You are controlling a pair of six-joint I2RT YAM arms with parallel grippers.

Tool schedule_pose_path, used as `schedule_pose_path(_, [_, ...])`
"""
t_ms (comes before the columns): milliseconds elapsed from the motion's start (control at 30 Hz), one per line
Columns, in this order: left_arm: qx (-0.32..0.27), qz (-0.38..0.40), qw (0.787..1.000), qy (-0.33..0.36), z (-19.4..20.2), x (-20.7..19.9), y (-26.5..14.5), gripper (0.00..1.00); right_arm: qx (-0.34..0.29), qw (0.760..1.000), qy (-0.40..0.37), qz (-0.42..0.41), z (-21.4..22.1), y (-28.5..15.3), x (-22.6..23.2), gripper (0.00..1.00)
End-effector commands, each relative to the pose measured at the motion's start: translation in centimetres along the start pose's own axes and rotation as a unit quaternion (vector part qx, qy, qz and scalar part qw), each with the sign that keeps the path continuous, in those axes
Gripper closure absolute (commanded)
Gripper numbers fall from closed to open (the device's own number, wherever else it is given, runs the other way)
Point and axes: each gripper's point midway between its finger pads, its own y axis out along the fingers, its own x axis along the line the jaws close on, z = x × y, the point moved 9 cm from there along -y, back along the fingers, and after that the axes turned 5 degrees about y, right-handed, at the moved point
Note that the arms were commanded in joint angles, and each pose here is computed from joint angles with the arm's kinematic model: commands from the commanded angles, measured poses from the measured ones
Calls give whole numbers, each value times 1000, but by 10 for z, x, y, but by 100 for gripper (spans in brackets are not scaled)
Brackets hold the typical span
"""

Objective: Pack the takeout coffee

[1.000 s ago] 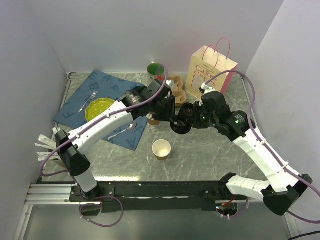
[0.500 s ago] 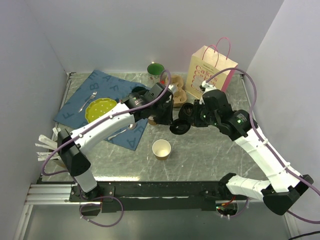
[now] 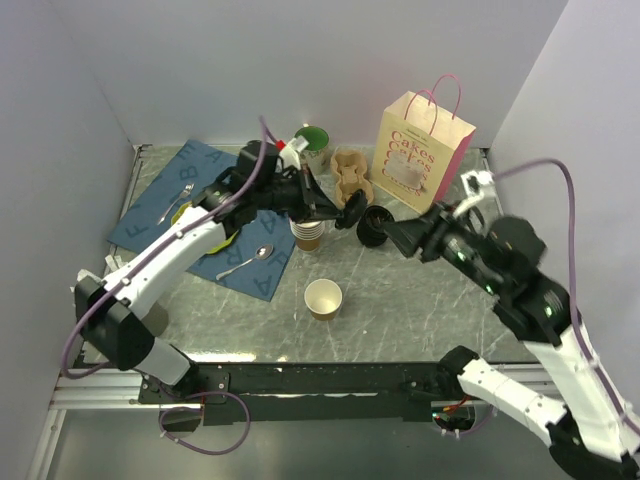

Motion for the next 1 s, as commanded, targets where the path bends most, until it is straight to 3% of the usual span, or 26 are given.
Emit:
schedule_pose_path(0, [-2,168,986,-7,-7,-46,-28,99,-77,991,17,-105,-4,-5,12,49])
schedule_pose_path(100, [-4,208,978,6,-7,-57,-37,99,-77,995,47,-36,-5,1,2,51])
schedule_pose_path(167, [-21,243,970,25,-7,-64,-45,99,-72,995,53,-36,-12,5,10,54])
schedule_pose_path(500, [-73,312,947,20,-4,-75,-61,99,-74,967,177,-170,-24,16,45,55])
schedule_pose_path(967, [-81,325,942,16,4,-76,-62,99,-42,962,196,-185,-22,36,51,59])
